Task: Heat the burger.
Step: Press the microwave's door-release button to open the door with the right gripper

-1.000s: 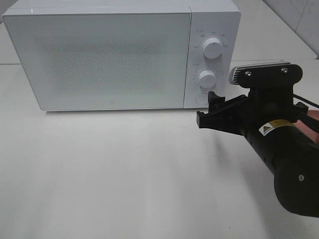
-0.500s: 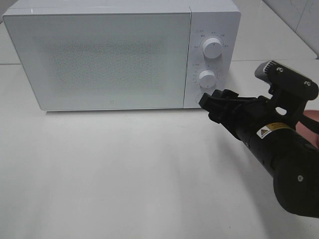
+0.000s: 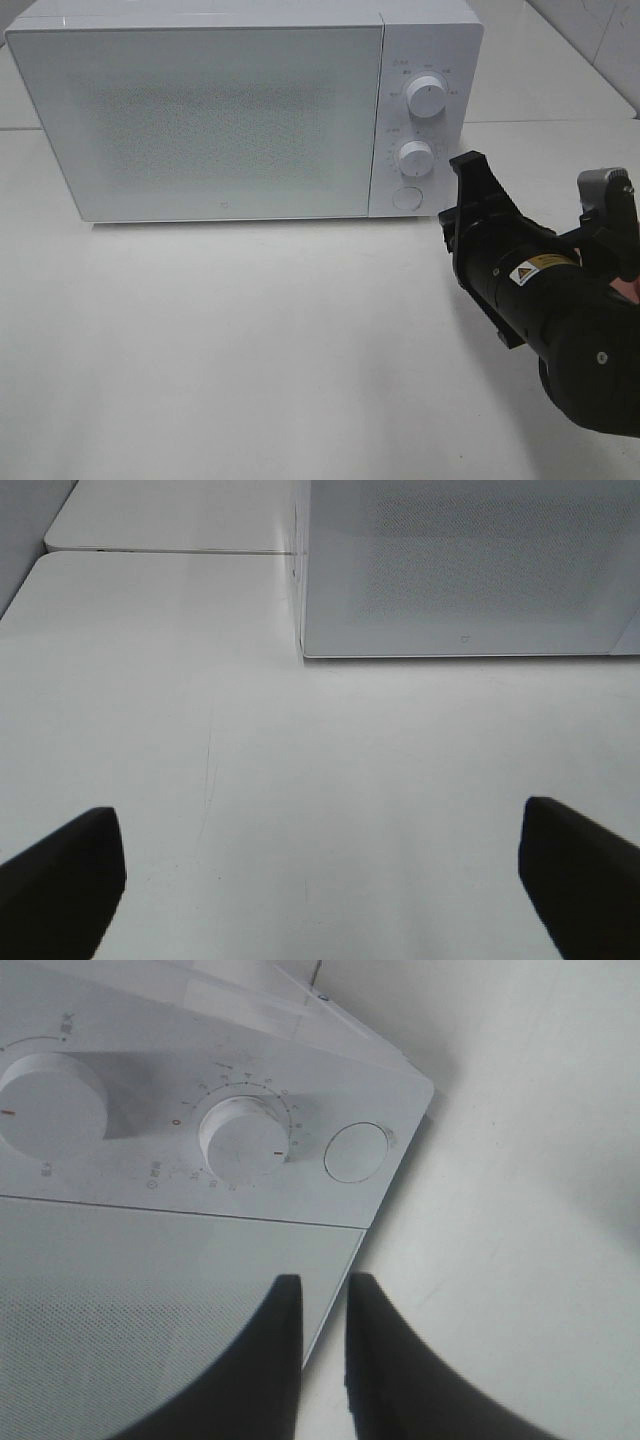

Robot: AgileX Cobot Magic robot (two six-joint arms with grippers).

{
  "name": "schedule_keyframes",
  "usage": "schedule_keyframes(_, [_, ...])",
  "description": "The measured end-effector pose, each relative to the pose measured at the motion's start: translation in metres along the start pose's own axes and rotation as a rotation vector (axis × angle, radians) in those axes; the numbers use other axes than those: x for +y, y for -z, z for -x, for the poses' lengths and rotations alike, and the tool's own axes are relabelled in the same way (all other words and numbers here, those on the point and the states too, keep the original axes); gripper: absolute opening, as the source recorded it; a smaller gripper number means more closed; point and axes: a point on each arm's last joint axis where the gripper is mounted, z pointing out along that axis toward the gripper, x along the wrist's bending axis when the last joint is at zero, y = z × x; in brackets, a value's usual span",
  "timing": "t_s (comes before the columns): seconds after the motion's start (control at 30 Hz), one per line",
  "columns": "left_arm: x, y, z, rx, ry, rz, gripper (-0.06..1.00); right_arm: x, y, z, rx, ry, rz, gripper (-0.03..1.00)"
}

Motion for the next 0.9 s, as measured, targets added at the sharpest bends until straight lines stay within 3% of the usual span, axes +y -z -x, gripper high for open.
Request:
schedule_keyframes(0.07, [0.000, 0.000, 0.000, 0.000, 0.000, 0.000, 0.99, 0.000, 0.000, 0.000, -0.003, -0.020, -0.002, 0.11])
schedule_keyframes(0.13, [0.000, 0.000, 0.000, 0.000, 0.000, 0.000, 0.99, 0.000, 0.000, 0.000, -0.005, -0.101, 0.002, 0.01])
schedule_keyframes(0.63, [0.000, 0.000, 0.000, 0.000, 0.000, 0.000, 0.99, -0.006, -0.020, 0.011, -0.053, -0.204, 0.045, 0.00])
schedule_keyframes(0.9, [0.000, 0.000, 0.000, 0.000, 0.000, 0.000, 0.99, -0.016, -0.036, 0.006, -0.035, -0.222, 0.045, 0.00])
